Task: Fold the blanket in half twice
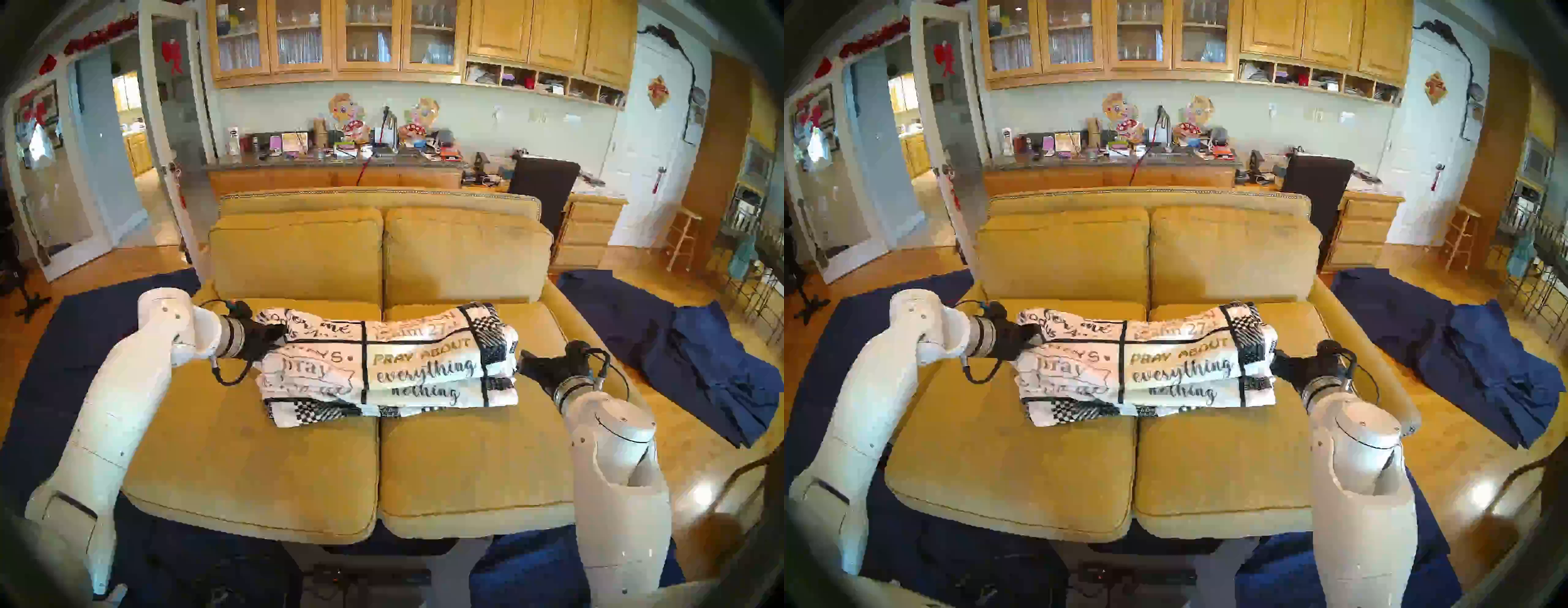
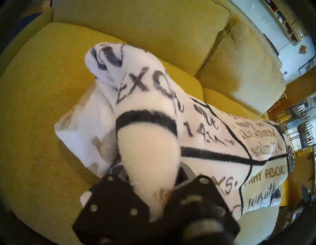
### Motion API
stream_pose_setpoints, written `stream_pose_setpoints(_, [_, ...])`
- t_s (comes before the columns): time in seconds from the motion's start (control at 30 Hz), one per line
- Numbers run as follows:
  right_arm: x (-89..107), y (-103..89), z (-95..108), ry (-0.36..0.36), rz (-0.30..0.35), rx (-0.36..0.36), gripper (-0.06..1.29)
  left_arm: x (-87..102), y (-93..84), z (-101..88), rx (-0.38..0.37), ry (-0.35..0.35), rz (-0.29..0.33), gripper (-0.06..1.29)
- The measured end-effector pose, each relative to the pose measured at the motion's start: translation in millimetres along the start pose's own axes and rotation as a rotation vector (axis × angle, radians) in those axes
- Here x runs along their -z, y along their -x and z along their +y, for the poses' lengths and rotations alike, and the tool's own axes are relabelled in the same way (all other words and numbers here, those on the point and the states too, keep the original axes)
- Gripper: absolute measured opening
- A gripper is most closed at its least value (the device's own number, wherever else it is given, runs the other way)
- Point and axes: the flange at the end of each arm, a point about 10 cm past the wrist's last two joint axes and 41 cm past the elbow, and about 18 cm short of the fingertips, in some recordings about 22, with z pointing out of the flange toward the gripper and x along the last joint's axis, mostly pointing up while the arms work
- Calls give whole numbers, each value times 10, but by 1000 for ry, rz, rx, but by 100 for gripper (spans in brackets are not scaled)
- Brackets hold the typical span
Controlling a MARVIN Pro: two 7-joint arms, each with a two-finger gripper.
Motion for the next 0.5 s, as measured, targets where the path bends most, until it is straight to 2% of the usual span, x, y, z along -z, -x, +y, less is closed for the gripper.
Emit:
stream_pose_setpoints(0.27, [3, -10, 26, -5, 0, -12, 122, 6, 11, 3, -15, -2, 1, 8])
stream_pose_setpoints(0.5, [38, -99, 162, -44, -10, -66, 122, 8, 15, 2, -20, -2, 3, 8])
